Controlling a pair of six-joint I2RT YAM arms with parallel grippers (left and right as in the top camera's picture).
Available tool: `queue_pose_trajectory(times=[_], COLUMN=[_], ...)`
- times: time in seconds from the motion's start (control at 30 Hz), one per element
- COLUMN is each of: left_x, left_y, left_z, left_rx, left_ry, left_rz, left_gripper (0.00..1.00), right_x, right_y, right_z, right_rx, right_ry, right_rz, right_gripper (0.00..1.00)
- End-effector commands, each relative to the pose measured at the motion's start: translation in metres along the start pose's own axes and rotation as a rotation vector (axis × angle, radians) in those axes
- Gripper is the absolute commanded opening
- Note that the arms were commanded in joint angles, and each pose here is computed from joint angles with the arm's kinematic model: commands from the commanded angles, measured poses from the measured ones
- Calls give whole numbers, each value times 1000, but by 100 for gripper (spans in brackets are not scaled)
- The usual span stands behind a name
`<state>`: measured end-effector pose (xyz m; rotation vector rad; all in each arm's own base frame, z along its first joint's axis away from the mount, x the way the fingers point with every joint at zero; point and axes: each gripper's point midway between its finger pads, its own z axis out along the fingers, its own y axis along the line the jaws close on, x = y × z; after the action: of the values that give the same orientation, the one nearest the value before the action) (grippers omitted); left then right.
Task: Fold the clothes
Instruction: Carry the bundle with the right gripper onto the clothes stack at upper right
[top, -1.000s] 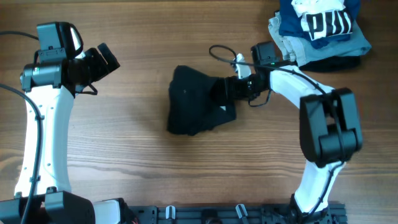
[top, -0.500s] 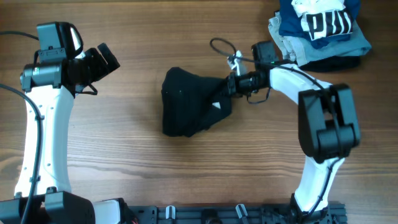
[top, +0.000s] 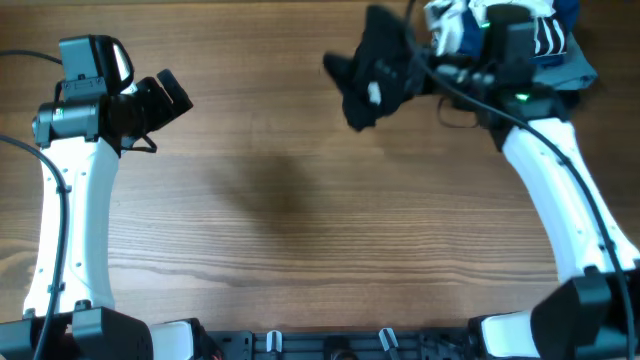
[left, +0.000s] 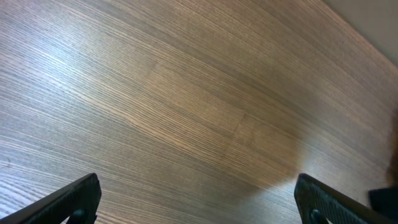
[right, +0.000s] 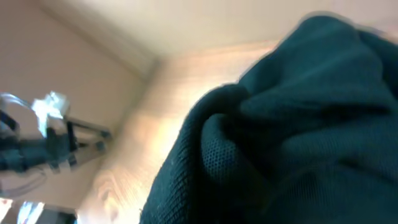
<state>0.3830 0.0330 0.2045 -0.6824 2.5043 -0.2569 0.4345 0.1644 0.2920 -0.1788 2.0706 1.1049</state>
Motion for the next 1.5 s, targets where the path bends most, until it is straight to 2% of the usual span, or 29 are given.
queue_pose_trajectory(times=[0.0, 0.17, 0.33, 0.5, 0.77, 0.93, 1.17, 1.27, 1.47], left_x=[1, 1, -1, -4, -7, -11, -12, -12, -13], left_y=[5, 5, 4, 2, 1, -1, -1, -1, -2], left_z=[4, 4, 4, 4, 4, 4, 4, 4, 4], left_rx=[-16, -16, -13, -7, -3, 5, 7, 7, 10], left_ry=[7, 7, 0, -14, -25, -42, -45, -45, -49], left_rz=[10, 10, 10, 12, 14, 16, 12, 13, -16], left_gripper=[100, 100, 100, 100, 100, 100, 100, 100, 100], right_x=[-48, -113, -160, -180, -191, -205, -224, -220, -186], right_y=[-9, -26, -47, -75, -142, -185, -209, -221, -271], right_z=[-28, -79, -128, -139, -133, -125, -121, -128, -131], right_rx=[16, 8, 67, 78, 25, -11, -12, 10, 105], right_ry=[-162, -413, -645, -762, -879, -906, -915, -891, -731], right_rz=[93, 74, 34, 33, 48, 103, 94, 116, 266], right_gripper=[4, 4, 4, 4, 4, 4, 4, 4, 4])
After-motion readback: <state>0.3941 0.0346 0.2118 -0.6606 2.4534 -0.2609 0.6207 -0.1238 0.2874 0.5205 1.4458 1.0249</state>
